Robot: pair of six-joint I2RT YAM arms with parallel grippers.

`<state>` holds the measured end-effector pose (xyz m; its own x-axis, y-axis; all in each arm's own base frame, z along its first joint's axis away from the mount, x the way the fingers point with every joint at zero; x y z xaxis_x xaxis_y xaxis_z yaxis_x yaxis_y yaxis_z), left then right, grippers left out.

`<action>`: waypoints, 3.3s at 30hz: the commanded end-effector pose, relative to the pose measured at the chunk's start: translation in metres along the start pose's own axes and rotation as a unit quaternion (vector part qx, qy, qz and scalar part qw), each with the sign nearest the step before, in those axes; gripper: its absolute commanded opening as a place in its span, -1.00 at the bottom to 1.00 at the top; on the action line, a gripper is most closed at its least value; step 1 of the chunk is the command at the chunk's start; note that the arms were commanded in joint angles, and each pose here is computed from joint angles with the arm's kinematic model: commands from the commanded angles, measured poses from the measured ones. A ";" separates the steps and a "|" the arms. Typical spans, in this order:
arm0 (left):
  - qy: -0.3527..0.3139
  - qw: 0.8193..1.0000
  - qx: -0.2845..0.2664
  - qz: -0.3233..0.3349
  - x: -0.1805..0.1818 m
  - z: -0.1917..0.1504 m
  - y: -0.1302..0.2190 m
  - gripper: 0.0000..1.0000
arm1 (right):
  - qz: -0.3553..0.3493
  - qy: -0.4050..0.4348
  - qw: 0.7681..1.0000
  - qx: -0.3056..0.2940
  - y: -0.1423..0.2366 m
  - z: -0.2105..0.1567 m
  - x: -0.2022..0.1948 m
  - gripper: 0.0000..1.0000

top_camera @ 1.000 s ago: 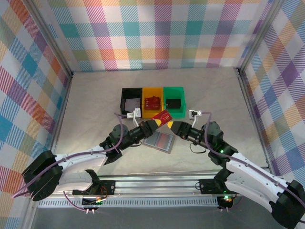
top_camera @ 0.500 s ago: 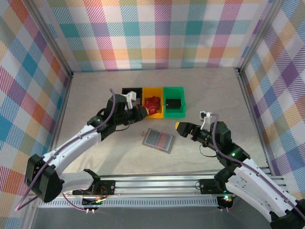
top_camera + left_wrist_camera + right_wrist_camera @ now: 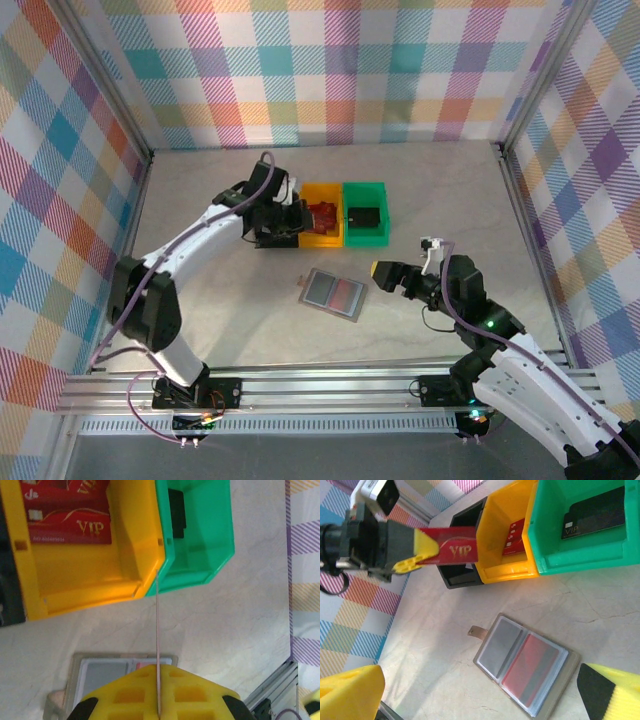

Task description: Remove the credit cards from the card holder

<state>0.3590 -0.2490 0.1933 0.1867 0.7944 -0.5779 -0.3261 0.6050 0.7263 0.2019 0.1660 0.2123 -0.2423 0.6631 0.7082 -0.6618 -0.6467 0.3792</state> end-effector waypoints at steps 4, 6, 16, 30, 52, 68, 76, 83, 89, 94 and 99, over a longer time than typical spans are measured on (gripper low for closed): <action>0.016 0.998 0.042 0.038 0.016 0.017 -0.029 -1.00 | 0.002 0.015 1.000 -0.006 0.000 -0.004 -0.006 0.98; 0.025 0.997 0.049 0.049 0.020 0.023 -0.039 -1.00 | 0.003 0.018 1.000 -0.006 0.001 -0.004 -0.006 0.98; 0.040 0.993 0.058 0.092 0.035 0.048 -0.070 -1.00 | 0.021 0.023 0.999 -0.013 0.007 -0.006 -0.003 0.98; 0.057 0.992 0.053 0.103 0.041 0.073 -0.104 -1.00 | 0.043 0.028 0.998 -0.020 0.015 -0.006 0.004 0.98; 0.062 0.989 0.081 0.105 0.045 0.065 -0.130 -0.88 | 0.057 0.032 0.998 -0.016 0.015 -0.007 0.008 0.98; 0.046 0.989 0.087 0.110 0.040 0.066 -0.123 -0.49 | 0.055 0.031 0.998 -0.013 0.014 -0.008 0.008 0.98; 0.029 0.986 0.093 0.138 0.043 0.066 -0.110 -0.42 | 0.055 0.031 0.998 -0.014 0.015 -0.007 0.008 0.98; 0.023 0.985 0.095 0.144 0.043 0.067 -0.103 -0.40 | 0.056 0.032 0.998 -0.014 0.015 -0.007 0.008 0.98; 0.019 0.986 0.086 0.139 0.036 0.075 -0.092 -0.39 | 0.056 0.032 0.998 -0.015 0.015 -0.007 0.009 0.98; 0.017 0.987 0.082 0.138 0.034 0.078 -0.086 -0.38 | 0.055 0.033 0.998 -0.014 0.015 -0.007 0.008 0.98; 0.013 0.987 0.074 0.139 0.029 0.081 -0.074 -0.36 | 0.049 0.032 0.998 -0.010 0.014 -0.008 0.006 0.98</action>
<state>0.4677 -0.2743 0.1336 0.0729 0.9269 -0.3681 -0.2094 0.3751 0.9030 0.1846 0.1636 0.2135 -0.3255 0.6224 0.7118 -0.6445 -0.6969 0.3146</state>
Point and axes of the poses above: each hand's point on the last joint's axis, 136 mm out from that joint toward the fingers, its own y axis back along the fingers, its own x axis along the line the jaws close on, z = x × y, the point moved 2 cm from there along y, back along the fingers, and after that the axes turned 4 degrees about -y, right-handed, at the moved point
